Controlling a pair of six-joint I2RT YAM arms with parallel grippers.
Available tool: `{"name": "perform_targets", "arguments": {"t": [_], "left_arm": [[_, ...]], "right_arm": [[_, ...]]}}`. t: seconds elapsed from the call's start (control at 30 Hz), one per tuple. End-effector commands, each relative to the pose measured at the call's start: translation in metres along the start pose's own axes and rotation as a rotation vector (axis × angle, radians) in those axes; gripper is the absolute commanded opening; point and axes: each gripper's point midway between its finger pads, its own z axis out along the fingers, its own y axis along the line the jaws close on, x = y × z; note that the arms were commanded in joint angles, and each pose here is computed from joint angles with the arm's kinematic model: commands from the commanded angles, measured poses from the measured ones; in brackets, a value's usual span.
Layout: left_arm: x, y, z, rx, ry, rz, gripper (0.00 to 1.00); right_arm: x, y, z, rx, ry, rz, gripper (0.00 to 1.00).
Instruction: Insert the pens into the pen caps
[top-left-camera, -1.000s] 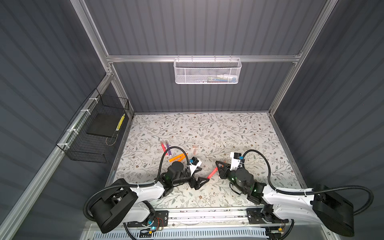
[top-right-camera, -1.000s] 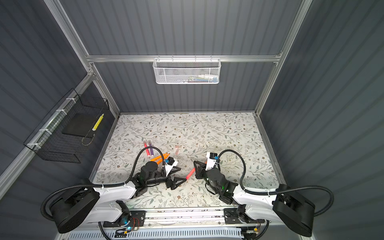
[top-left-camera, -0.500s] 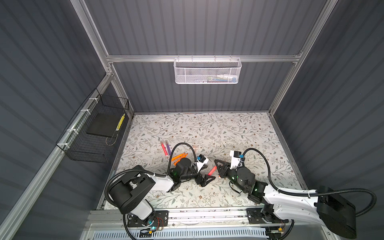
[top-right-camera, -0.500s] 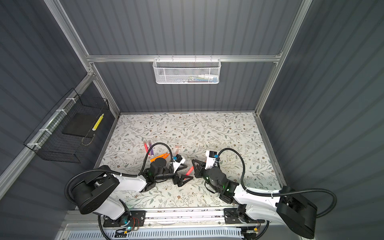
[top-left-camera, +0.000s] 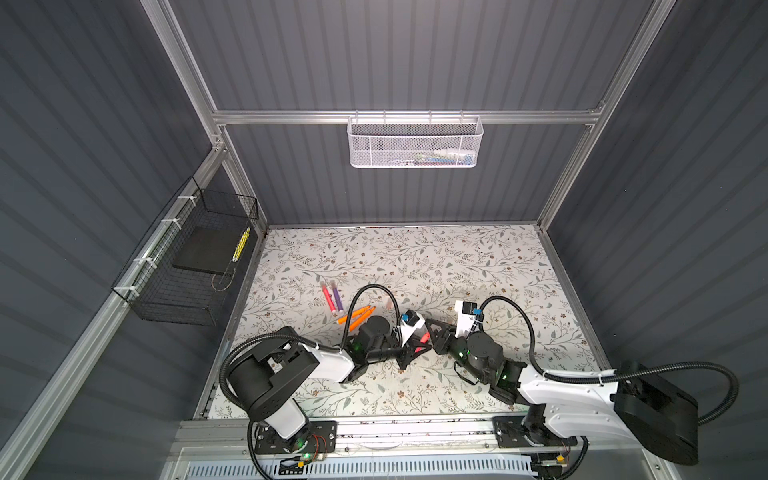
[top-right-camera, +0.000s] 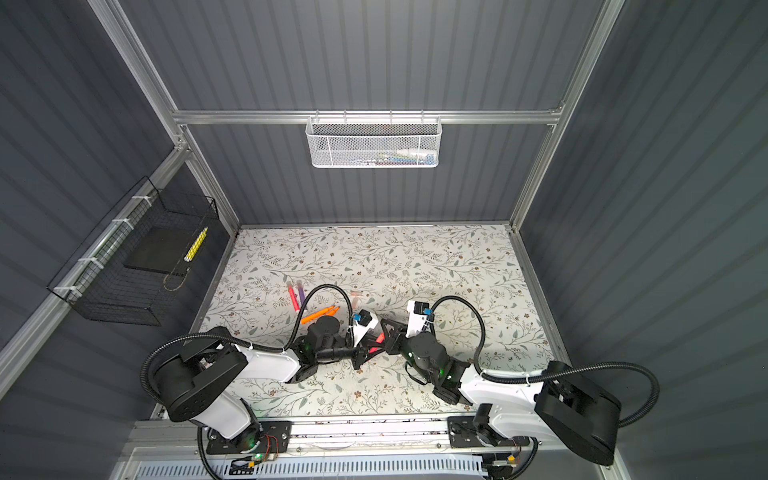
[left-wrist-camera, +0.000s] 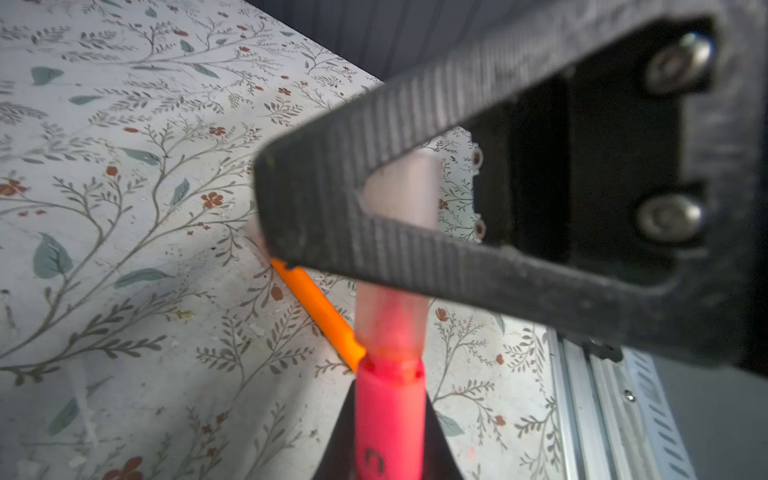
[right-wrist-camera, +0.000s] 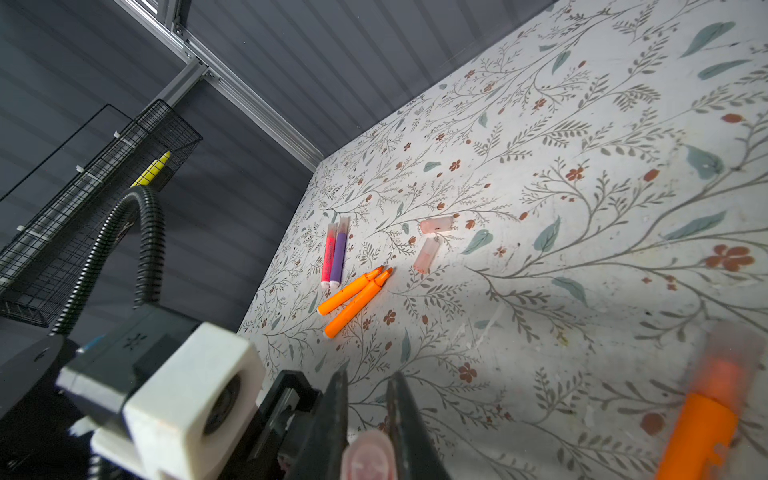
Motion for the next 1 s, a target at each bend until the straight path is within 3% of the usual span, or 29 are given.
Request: {"name": "perform_targets", "arguments": {"t": [0.0, 0.47, 0.53, 0.67, 0.97], "left_arm": [[-0.022, 0.002, -0.002, -0.043, -0.046, 0.012, 0.00], [-0.125, 0.017, -0.026, -0.222, -0.135, 0.066, 0.00], [-0.140, 0.029, -0.031, -0.303, -0.151, 0.074, 0.00], [-0.163, 0.046, -0.046, -0.447, -0.196, 0.112, 0.00], [-0.198, 0.053, -0.070, -0.572, -0.275, 0.149, 0.00]], "right_arm": [[-0.008, 0.014, 0.002, -0.049, -0.017, -0.008, 0.00], [0.054, 0.038, -0.015, -0.241, 0.153, -0.153, 0.00], [0.061, 0.039, -0.016, -0.230, 0.168, -0.169, 0.00], [0.074, 0.028, -0.012, -0.152, 0.213, -0.117, 0.00], [0.107, 0.031, -0.005, -0.098, 0.335, 0.041, 0.00]]}}
